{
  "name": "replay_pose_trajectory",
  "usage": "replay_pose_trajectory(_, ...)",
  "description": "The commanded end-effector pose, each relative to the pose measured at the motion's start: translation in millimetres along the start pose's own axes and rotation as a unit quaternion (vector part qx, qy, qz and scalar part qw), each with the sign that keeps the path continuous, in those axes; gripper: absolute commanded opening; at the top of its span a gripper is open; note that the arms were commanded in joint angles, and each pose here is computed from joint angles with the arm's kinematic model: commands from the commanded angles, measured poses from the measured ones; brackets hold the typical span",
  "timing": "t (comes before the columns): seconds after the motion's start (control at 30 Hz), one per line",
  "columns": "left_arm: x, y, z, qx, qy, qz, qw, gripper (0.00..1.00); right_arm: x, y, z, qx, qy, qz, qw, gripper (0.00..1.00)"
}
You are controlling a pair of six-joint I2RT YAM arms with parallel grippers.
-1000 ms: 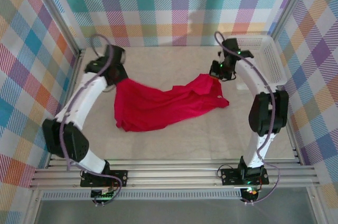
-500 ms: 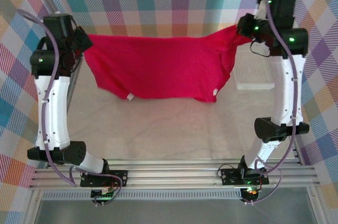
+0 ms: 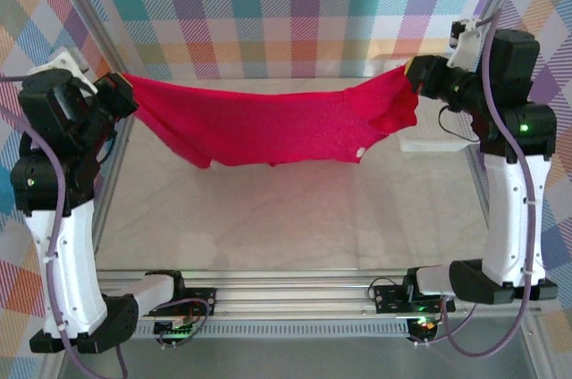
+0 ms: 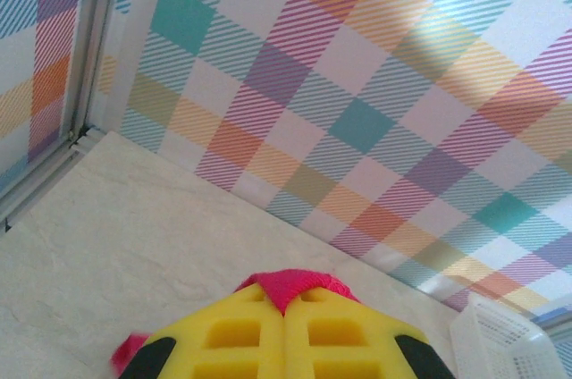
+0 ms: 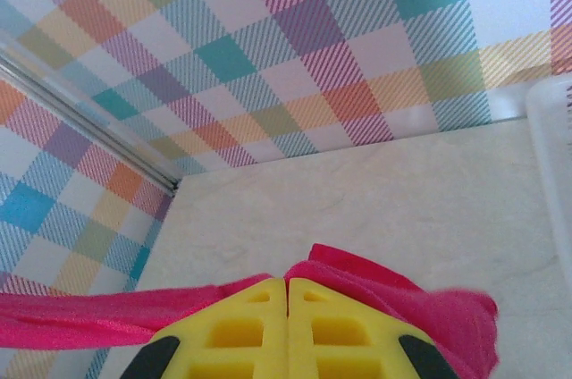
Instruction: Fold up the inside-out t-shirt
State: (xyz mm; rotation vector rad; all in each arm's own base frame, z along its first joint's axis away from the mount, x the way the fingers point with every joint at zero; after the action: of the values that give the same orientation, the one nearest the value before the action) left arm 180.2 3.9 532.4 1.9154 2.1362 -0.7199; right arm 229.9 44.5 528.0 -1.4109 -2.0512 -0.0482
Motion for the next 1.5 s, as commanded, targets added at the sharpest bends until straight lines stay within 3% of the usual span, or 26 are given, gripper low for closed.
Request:
replay_pose_trajectory(0.0, -6.7, -17.2, -15.0, -0.046, -0.002, 0.031, 0.998, 0.00, 21.3, -34.9, -13.7, -0.083, -0.032, -0.050, 0.995, 0.00)
replay_pose_trajectory(0.2, -12.7, -64.1, -31.2, -0.111, -0.008, 0.062, 0.992, 0.00, 43.9, -81.8, -17.8, -0.149, -0.067, -0.087, 0.983, 0.00)
replay_pose_trajectory(0.4, -14.2, -89.7, -38.7, -0.152, -0.013, 0.075, 0.985, 0.00, 58.1, -111.2, -22.3, -0.192, -0.094, -0.101, 0.972, 0.00)
replay_pose_trajectory(0.63, -17.6, -92.9, -42.7, -0.161, -0.018, 0.091, 0.983, 0.00, 59.0, -108.0, -27.9, -0.200, -0.098, -0.101, 0.970, 0.00)
replay_pose_trajectory(0.73, -18.0, -77.7, -38.7, -0.143, -0.020, 0.095, 0.985, 0.00, 53.6, -93.4, -30.3, -0.191, -0.092, -0.094, 0.973, 0.00)
replay_pose_trajectory(0.87, -13.7, -13.8, -20.4, -0.072, -0.020, 0.074, 0.994, 0.00, 30.2, -36.8, -32.3, -0.154, -0.068, -0.076, 0.983, 0.00)
replay_pose_trajectory(1.07, 15.1, 130.6, 32.0, 0.044, -0.009, -0.039, 0.998, 0.00, -27.6, 108.5, -26.5, -0.035, 0.006, -0.054, 0.998, 0.00)
replay_pose_trajectory(1.3, 69.6, 297.3, 120.7, 0.168, 0.011, -0.184, 0.968, 0.00, -97.8, 295.2, 28.2, 0.112, 0.058, 0.014, 0.992, 0.00)
replay_pose_trajectory(1.47, 103.2, 371.9, 181.7, 0.231, 0.008, -0.224, 0.947, 0.00, -132.6, 396.6, 75.1, 0.167, 0.089, 0.034, 0.981, 0.00)
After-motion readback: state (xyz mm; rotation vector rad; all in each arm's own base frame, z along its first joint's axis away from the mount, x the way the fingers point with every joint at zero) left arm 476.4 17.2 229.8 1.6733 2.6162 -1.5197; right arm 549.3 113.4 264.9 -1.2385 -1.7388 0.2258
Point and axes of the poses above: each hand's point on the last joint's axis, 136 mm out from that joint toward the fingers, its own y axis out along the fingers, its own x axis along the line the jaws close on, z = x × y, the point moved 10 cm from there along -y, back along the fingers, and after that the axes turned 3 degrees about y, right-handed, at the moved point
